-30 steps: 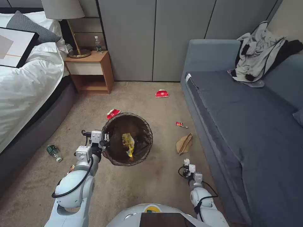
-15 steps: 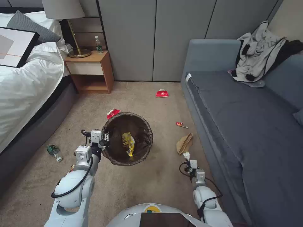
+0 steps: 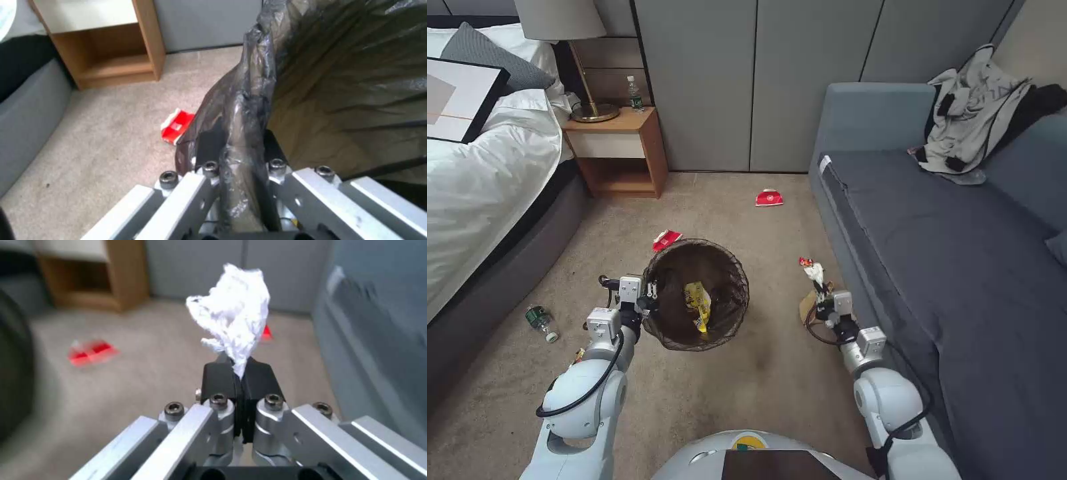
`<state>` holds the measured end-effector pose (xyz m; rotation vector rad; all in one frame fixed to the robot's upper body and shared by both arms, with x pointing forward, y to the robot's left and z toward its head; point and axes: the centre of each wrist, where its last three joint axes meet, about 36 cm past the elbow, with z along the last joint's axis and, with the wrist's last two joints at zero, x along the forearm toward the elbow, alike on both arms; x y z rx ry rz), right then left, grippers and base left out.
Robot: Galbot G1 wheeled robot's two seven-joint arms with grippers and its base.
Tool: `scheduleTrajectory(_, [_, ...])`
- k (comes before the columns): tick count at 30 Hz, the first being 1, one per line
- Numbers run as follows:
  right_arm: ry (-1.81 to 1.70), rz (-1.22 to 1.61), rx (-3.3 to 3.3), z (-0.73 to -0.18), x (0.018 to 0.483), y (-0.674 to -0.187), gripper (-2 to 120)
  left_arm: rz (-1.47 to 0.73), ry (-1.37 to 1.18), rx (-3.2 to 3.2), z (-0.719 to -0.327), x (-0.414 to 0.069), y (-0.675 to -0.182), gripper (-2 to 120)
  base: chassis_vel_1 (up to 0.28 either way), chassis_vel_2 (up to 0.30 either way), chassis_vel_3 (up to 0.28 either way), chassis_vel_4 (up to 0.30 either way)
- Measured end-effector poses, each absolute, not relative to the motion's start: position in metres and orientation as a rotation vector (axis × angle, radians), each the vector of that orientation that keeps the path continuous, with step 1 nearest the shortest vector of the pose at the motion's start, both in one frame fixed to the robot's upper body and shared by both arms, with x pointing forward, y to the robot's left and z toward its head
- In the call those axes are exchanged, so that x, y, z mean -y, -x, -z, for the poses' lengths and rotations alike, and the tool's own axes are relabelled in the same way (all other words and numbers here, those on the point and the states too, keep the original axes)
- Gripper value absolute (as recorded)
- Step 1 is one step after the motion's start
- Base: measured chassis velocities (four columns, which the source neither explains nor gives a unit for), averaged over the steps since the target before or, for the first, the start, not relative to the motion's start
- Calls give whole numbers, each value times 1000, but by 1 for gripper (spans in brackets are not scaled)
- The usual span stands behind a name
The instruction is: Pick up the trash bin, then pick up the garbage from the floor and place it into the trash bin.
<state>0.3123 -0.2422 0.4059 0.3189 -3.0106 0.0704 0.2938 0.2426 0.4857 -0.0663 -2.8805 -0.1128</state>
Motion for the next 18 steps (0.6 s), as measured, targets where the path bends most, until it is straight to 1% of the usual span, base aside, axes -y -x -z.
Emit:
scheduleTrajectory(2, [-339,-59,3020,-413,240,-312,0,111,66,2879,-486,-243,-294,3,0,0,0,0])
scheduleTrajectory(4, [-406,-27,3042,-434,233,-310,0,102,65,2874,-485,-242,-295,3,0,0,0,0])
scheduleTrajectory(5, [-496,1,3068,-460,222,-311,0,91,61,2868,-484,-242,-296,3,0,0,0,0])
scheduleTrajectory(6, [-525,9,3070,-466,219,-311,0,89,60,2866,-484,-242,-296,3,0,0,0,0])
scheduleTrajectory(12, [-682,93,3052,-487,205,-312,0,83,62,2858,-484,-241,-298,3,0,0,0,0])
scheduleTrajectory(15, [-916,277,2942,-503,181,-312,0,71,66,2849,-485,-239,-300,3,0,0,0,0])
scheduleTrajectory(17, [-944,296,2924,-503,177,-312,0,70,66,2848,-485,-239,-301,3,0,0,0,0])
scheduleTrajectory(18, [-1007,334,2883,-503,166,-310,0,71,66,2845,-485,-238,-301,3,0,0,0,0])
